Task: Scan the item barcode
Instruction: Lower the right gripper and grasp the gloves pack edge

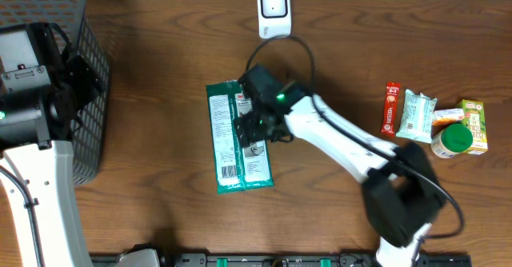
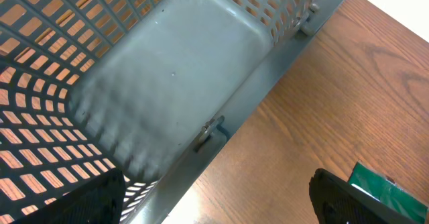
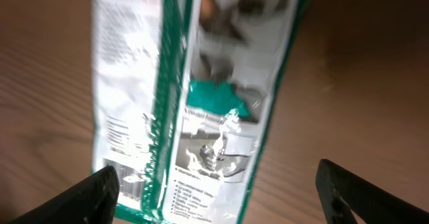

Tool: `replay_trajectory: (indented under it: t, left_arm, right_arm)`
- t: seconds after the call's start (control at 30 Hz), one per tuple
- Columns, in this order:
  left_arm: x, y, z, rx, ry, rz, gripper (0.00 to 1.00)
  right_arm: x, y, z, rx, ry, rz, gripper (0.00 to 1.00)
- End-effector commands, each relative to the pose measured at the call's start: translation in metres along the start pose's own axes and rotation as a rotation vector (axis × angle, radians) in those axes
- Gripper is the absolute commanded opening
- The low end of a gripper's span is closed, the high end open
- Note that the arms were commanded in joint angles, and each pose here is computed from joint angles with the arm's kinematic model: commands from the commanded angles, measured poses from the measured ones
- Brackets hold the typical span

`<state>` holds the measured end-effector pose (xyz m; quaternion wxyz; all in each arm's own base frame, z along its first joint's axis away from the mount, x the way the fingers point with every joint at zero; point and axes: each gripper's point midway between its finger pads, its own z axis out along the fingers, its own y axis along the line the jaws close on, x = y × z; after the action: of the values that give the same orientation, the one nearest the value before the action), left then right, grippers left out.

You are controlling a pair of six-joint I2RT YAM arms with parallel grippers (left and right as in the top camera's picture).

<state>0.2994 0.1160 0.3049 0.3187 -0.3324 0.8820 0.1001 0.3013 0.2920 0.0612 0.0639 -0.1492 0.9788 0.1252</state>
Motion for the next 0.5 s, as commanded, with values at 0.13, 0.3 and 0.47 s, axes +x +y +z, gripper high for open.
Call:
replay_trajectory:
  t: [0.13, 0.3, 0.47]
  left_arm:
    - [-0.003, 0.002, 0.000, -0.012, -0.008, 0.005, 0.88]
    - [-0.003, 0.002, 0.000, -0.012, -0.008, 0.005, 0.88]
    - [-0.003, 0.002, 0.000, -0.012, -0.008, 0.005, 0.88]
  right_arm:
    - [0.034, -0.004, 0.048, 0.031, 0.173, 0.121, 0.91]
    - [0.050, 0.003, 0.065, -0.016, 0.263, 0.154, 0.85]
    - [0.050, 0.004, 0.067, -0.026, 0.265, 0.159, 0.68]
